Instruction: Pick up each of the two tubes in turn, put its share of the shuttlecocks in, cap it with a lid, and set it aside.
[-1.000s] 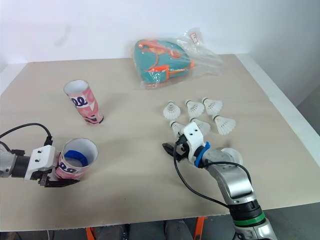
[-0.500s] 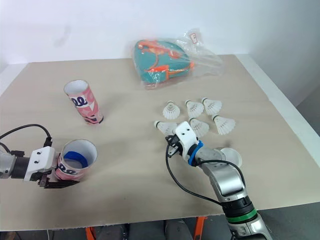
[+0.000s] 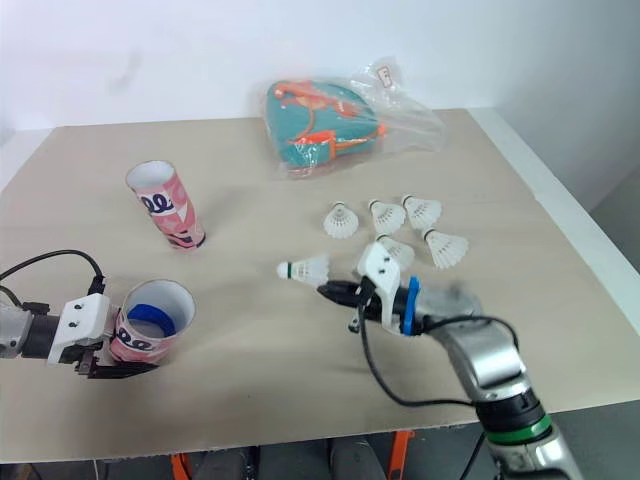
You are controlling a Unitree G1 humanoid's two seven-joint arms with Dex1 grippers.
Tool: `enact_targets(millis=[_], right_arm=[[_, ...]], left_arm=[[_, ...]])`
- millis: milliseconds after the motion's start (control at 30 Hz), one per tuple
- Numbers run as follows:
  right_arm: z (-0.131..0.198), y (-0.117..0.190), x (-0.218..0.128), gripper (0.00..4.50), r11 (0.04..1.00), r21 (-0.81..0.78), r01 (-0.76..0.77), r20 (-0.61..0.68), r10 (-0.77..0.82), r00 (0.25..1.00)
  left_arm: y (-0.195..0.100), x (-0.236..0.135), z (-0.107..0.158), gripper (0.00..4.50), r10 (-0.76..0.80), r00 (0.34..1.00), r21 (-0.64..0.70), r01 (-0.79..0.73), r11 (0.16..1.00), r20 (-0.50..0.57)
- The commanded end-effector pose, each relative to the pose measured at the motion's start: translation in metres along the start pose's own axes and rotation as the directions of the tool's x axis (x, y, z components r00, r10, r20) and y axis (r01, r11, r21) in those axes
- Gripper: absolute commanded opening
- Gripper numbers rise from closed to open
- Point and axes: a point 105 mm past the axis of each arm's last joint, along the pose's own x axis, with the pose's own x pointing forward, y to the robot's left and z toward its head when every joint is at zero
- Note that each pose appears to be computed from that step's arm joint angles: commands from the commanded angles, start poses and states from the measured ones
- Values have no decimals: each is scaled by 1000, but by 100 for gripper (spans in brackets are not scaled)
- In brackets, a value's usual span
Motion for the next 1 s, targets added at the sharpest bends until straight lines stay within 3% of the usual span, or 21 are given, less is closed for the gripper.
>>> enact_targets(millis=[33, 267, 567, 833, 1000], right_arm=[[46, 3, -4, 2, 983, -128, -132, 99, 145, 985], [65, 24, 11, 2, 862, -339, -377, -15, 395, 918], [106, 27, 54, 2, 746, -491, -450, 13, 523, 852], [106, 36, 62, 2, 646, -548, -531, -57, 605, 794], [102, 32, 76, 2, 613, -584, -532, -123, 581, 805]], left_arm=[[-20, 14, -17, 339, -134, 991, -69, 133, 989, -21], [-11, 24, -12, 339, -140, 989, -121, 146, 982, 53], [-3, 33, 1, 339, -159, 984, -132, 169, 977, 84], [-4, 37, 8, 339, -158, 982, -144, 172, 975, 99], [-3, 36, 8, 339, -153, 984, -145, 166, 975, 96]])
